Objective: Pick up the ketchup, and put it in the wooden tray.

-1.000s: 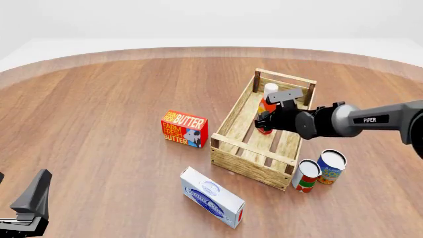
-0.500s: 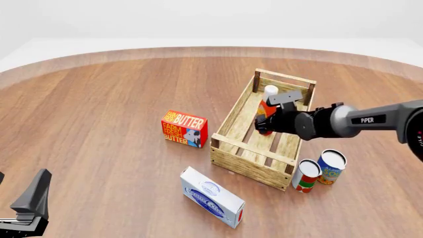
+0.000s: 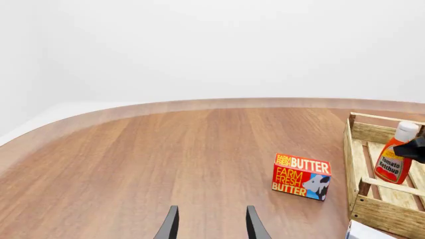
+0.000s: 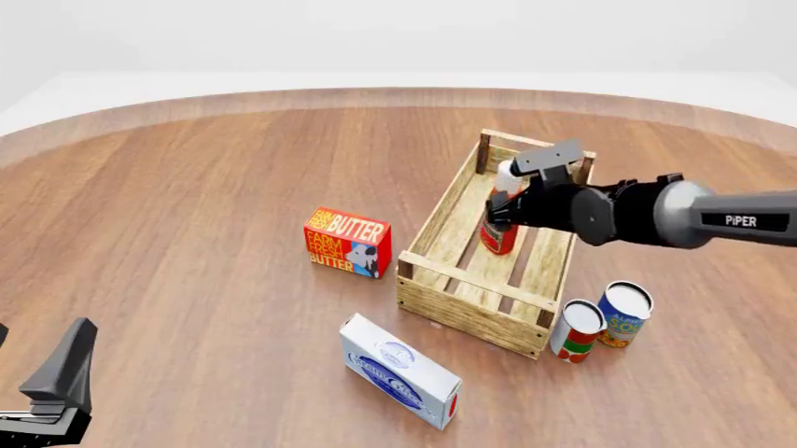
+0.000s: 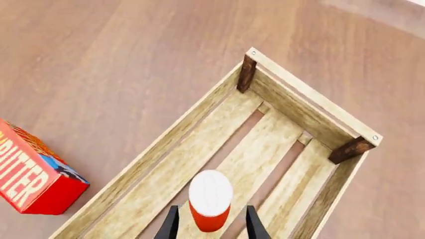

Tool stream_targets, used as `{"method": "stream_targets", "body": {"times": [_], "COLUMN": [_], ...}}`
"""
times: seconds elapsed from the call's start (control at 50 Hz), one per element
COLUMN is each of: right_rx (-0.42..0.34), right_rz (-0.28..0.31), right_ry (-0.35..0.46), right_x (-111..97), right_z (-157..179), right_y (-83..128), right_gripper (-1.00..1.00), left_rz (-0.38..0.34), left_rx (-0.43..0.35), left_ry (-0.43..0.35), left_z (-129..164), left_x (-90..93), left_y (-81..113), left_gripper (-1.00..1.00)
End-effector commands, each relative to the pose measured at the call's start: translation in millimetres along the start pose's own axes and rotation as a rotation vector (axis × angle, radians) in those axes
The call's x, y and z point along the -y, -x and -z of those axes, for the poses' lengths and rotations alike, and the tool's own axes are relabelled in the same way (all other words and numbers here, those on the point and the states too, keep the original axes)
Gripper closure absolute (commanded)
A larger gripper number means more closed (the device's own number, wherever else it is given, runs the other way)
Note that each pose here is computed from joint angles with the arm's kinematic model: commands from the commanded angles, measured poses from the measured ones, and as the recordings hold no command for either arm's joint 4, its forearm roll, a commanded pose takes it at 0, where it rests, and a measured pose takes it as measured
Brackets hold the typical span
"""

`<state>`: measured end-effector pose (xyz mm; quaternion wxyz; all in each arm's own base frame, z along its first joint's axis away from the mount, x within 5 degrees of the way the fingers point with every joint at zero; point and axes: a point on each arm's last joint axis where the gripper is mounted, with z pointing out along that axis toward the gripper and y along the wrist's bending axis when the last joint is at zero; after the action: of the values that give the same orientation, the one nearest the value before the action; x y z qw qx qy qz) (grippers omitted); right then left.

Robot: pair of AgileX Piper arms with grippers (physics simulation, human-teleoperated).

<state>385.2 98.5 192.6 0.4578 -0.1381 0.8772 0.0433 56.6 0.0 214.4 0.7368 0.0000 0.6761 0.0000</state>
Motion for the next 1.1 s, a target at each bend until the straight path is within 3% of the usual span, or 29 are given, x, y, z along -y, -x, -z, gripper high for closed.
{"method": "stream_targets", "body": {"times": [0.02,0.38,0.6,0.78,1.1], "right_rx": [0.048,0.125,0.157,0.193,0.216], "right_rz": [0.030,0.091,0.112,0.100,0.048], "right_ry": [0.004,0.019,0.036,0.027,0.023], "right_x": [-2.2,-9.5,-16.8,-13.0,-11.1], "right_z": [27.7,77.8,107.9,146.0,179.7], "right_y": [23.3,63.0,69.9,59.1,1.6], "right_gripper": [-1.00,-1.00,-1.00,-1.00,-1.00], "left_rz": [0.000,0.000,0.000,0.000,0.000], "left_rx": [0.000,0.000,0.000,0.000,0.000], "left_ry": [0.000,0.000,0.000,0.000,0.000], "left_z": [0.0,0.0,0.0,0.0,0.0], "left_x": [0.0,0.0,0.0,0.0,0.0], "left_y": [0.0,0.0,0.0,0.0,0.0], "left_gripper": [-1.00,-1.00,-1.00,-1.00,-1.00]}}
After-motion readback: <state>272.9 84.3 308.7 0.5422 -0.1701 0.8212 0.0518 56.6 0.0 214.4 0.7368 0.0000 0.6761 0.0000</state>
